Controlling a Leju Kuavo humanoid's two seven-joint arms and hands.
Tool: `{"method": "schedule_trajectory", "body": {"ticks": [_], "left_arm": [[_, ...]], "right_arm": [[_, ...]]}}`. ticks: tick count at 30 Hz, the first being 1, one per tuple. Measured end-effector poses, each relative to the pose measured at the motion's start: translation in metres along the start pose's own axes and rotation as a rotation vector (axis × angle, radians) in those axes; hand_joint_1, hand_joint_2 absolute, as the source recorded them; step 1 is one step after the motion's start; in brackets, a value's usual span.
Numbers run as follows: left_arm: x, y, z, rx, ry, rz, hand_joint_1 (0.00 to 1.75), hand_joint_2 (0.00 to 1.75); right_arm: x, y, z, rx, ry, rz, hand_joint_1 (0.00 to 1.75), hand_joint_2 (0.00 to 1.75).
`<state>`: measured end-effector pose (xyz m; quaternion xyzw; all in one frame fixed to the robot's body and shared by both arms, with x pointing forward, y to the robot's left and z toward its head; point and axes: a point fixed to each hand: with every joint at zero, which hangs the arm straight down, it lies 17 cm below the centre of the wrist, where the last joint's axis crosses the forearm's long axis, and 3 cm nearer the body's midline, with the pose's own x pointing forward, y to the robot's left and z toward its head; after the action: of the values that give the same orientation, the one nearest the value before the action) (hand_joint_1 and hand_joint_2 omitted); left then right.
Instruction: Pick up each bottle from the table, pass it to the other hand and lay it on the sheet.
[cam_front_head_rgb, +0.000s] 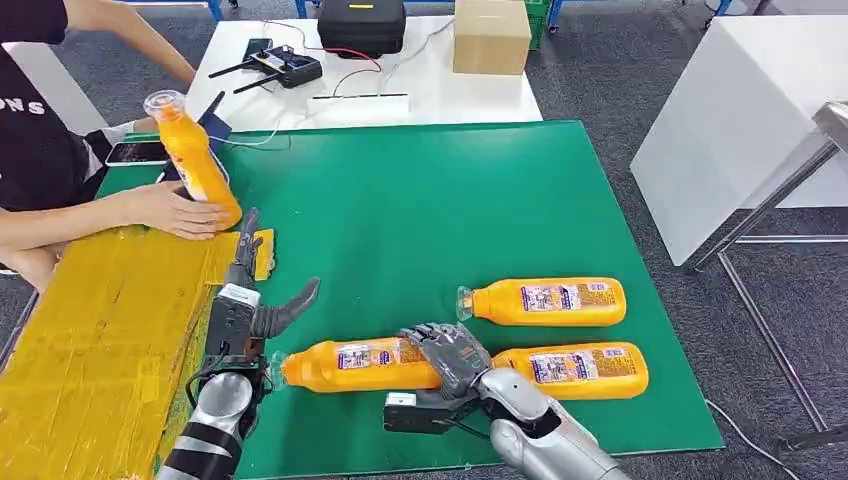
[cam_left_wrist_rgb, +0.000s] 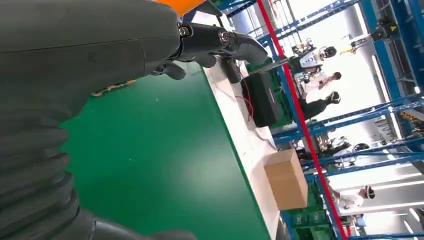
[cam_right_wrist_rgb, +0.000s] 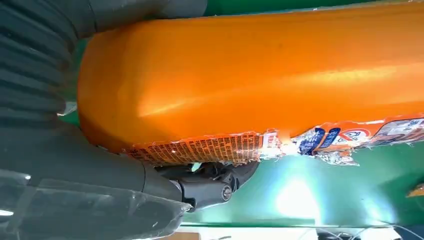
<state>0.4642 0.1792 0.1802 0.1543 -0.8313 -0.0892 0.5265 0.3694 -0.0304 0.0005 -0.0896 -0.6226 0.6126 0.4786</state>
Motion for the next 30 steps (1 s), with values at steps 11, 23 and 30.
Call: {"method": "schedule_trajectory", "body": {"ticks": [11,23,30], "left_arm": [[0.011,0.005,-0.001,0.016,-0.018,0.035,0.00,1.75],[0.043,0.050,0.009,0.177,-0.079,0.166,0.00,1.75],[0.076,0.101,0.020,0.302,-0.151,0.361,0.00,1.75]], "right_arm": [[0.007,-0.009,-0.002,-0.089,0.012,-0.053,1.73,1.75],[0.013,-0.053,0.013,-0.365,0.052,-0.195,1.75,1.75],[0.010,-0.079,0.029,-0.490,0.078,-0.276,1.75,1.75]]}}
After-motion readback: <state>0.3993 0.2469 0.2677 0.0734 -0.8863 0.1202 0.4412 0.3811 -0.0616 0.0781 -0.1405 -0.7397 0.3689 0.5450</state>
